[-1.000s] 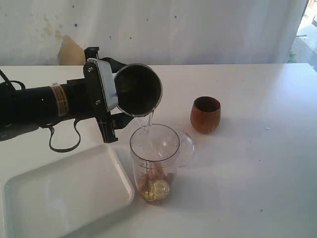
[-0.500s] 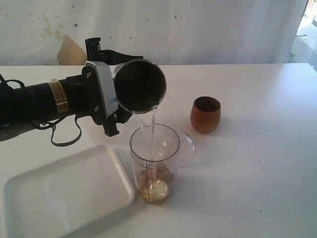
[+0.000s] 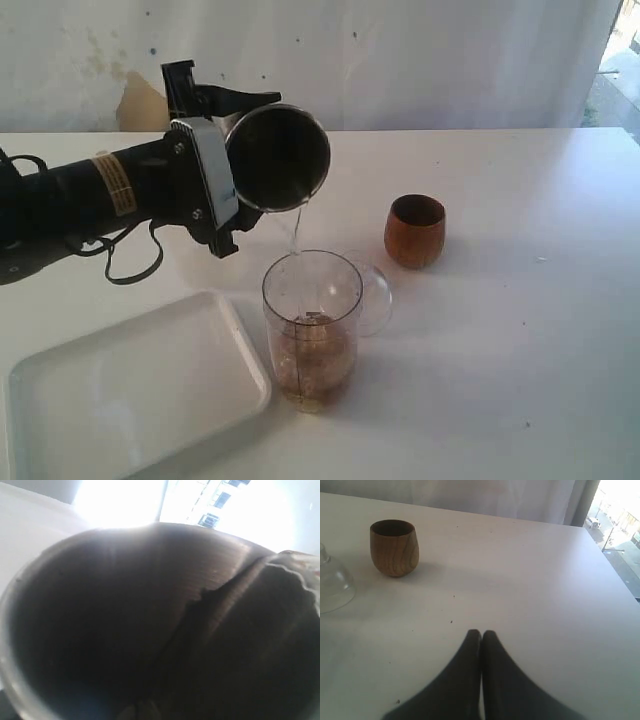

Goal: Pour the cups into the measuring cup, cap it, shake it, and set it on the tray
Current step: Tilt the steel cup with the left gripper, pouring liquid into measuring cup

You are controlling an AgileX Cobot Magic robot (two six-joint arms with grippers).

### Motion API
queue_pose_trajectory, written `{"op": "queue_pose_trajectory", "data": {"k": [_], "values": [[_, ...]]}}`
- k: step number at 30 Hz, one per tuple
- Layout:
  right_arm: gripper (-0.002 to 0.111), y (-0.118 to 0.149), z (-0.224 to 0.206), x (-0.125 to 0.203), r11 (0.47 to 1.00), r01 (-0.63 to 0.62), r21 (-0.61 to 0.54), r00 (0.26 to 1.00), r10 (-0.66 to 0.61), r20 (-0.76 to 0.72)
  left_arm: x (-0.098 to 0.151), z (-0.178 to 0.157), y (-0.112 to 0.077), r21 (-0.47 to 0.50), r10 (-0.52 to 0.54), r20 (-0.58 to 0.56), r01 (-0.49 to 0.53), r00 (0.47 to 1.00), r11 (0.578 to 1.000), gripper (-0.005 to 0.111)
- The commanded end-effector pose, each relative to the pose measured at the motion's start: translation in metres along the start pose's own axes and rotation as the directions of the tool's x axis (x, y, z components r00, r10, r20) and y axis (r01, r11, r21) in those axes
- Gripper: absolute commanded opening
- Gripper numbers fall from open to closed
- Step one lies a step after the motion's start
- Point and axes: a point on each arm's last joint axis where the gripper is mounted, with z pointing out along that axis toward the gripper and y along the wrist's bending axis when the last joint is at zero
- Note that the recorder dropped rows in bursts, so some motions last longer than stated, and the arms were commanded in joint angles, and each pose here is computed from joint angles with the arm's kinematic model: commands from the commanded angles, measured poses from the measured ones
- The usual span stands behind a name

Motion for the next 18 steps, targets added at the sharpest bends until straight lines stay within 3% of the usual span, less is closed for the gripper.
{"op": "queue_pose_trajectory", "data": {"k": [1, 7, 12, 15, 18], "values": [[0.0, 0.0, 0.0, 0.001, 1.0, 0.007, 0.005, 1.0, -0.007, 0.003, -0.006, 0.0, 0.013, -0.082, -0.006, 0.036, 0.009, 0.999, 0.997, 0.0], [0.0, 0.0, 0.0, 0.001, 1.0, 0.007, 0.005, 1.0, -0.007, 0.003, -0.006, 0.0, 0.013, -0.084, -0.036, 0.042, 0.04, 0.998, 0.996, 0.0], [0.0, 0.0, 0.0, 0.001, 1.0, 0.007, 0.005, 1.0, -0.007, 0.003, -0.01, -0.001, 0.016, -0.094, -0.287, 0.121, 0.299, 0.95, 0.95, 0.0], [0.0, 0.0, 0.0, 0.001, 1.0, 0.007, 0.005, 1.0, -0.007, 0.003, -0.014, -0.001, 0.02, -0.082, -0.458, 0.19, 0.479, 0.868, 0.874, 0.0], [0.0, 0.0, 0.0, 0.001, 1.0, 0.007, 0.005, 1.0, -0.007, 0.003, -0.019, -0.003, 0.024, -0.041, -0.626, 0.267, 0.658, 0.732, 0.752, 0.0]]}}
